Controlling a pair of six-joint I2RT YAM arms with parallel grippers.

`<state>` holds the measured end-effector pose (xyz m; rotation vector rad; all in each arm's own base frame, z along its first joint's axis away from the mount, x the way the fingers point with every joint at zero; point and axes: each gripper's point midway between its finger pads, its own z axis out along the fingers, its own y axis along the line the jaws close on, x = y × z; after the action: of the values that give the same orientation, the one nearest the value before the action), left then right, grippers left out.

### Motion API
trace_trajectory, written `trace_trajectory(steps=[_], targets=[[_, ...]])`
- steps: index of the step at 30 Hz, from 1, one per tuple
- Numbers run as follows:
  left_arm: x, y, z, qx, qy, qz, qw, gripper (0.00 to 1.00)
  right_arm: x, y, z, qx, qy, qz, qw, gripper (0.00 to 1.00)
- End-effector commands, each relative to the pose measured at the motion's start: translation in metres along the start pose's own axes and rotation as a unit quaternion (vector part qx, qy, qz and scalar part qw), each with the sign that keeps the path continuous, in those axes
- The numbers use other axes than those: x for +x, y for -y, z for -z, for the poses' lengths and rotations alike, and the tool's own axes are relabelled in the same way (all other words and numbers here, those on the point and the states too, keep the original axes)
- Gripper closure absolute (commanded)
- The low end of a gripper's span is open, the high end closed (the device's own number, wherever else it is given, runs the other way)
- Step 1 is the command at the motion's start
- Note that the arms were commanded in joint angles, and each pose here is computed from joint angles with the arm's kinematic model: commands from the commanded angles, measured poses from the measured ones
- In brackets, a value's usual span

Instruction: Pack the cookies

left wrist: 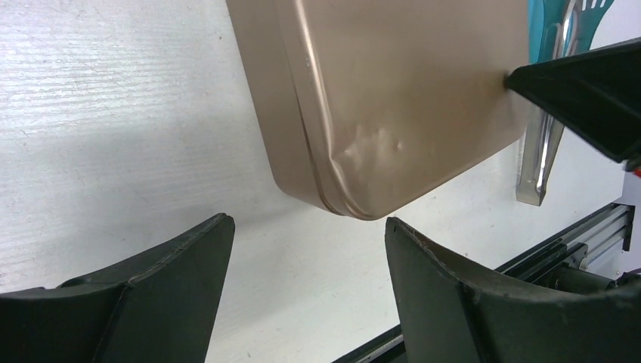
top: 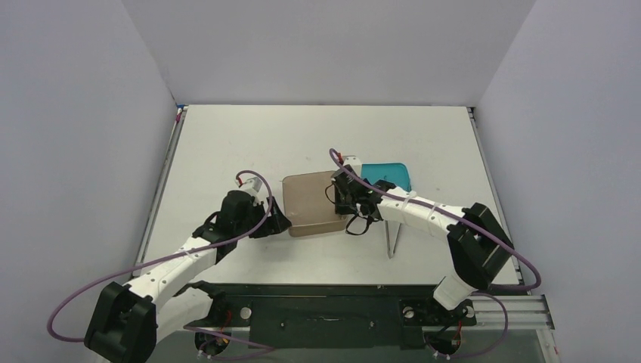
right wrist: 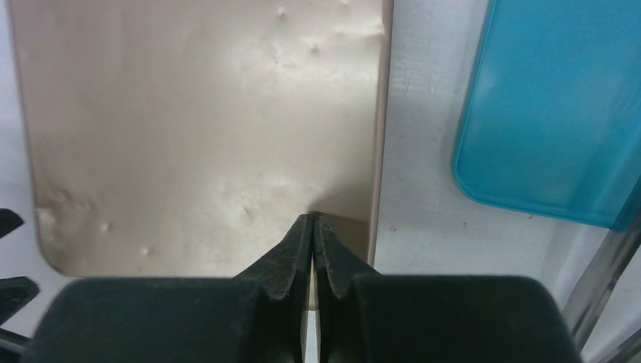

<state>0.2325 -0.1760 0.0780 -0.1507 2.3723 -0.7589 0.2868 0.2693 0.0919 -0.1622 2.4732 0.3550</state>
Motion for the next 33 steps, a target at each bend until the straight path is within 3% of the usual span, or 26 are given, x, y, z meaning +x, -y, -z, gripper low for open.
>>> trace_trajectory(steps=[1, 5, 11, 23, 29, 33], targets=[[-0.004, 0.001, 0.003, 0.003, 0.011, -0.013, 1.000, 0.29, 0.016, 0.001, -0.009, 0.009, -0.019, 0.012, 1.000, 1.00], [-0.005, 0.001, 0.005, 0.002, 0.015, -0.015, 1.000, 0.29, 0.018, -0.002, -0.008, 0.011, -0.019, 0.018, 1.000, 1.00], [-0.012, 0.003, 0.012, -0.002, 0.029, -0.016, 0.999, 0.29, -0.014, -0.032, 0.017, -0.007, 0.020, 0.030, 0.999, 1.00], [-0.047, 0.006, 0.054, -0.025, 0.120, -0.010, 0.992, 0.23, -0.043, -0.106, 0.042, -0.071, 0.050, 0.054, 0.995, 1.00], [-0.055, 0.007, 0.075, -0.023, 0.156, -0.002, 0.987, 0.22, -0.029, -0.140, 0.021, -0.102, 0.028, 0.061, 0.993, 1.00], [-0.053, 0.005, 0.078, -0.024, 0.157, -0.001, 0.987, 0.21, 0.005, -0.147, -0.014, -0.104, -0.023, 0.062, 0.992, 1.00]])
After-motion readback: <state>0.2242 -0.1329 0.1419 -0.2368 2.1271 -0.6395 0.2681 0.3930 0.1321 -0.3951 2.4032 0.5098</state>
